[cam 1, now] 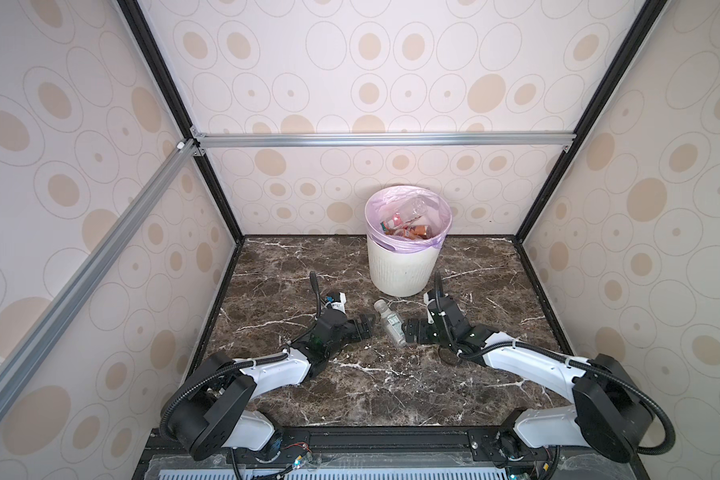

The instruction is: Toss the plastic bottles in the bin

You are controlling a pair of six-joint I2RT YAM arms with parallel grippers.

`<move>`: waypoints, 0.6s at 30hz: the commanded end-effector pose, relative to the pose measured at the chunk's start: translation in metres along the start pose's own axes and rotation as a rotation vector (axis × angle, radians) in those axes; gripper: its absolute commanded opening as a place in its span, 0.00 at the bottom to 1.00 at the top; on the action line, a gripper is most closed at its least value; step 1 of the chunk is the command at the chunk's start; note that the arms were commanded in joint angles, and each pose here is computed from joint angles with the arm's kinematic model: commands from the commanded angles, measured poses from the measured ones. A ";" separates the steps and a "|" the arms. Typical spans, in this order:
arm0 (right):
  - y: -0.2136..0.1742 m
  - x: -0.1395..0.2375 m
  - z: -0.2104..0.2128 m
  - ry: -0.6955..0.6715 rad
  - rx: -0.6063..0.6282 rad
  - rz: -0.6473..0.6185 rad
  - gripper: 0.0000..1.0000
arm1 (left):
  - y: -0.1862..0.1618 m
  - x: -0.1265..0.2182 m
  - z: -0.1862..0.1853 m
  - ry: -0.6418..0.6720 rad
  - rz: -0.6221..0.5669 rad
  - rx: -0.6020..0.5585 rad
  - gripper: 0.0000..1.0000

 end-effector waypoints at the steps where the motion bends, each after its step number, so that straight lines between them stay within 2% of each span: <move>1: -0.002 -0.014 0.018 0.107 -0.010 0.027 1.00 | 0.018 0.007 -0.008 -0.035 -0.049 0.040 0.99; 10: -0.016 -0.028 0.055 0.235 0.003 0.079 0.99 | 0.023 0.017 0.013 0.024 -0.058 0.044 0.99; 18: -0.016 -0.019 0.053 0.222 0.044 0.050 0.99 | 0.022 0.012 0.021 0.050 -0.041 0.034 0.99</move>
Point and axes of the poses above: each gripper's point midway between its finger pads, its own x axis back along the fingers, its own z axis along the line the jaws close on, y = z × x, the point moved 4 cm from there along x, back along the fingers, and after that the axes turned 7 degrees about -x, right-handed, at the moved point
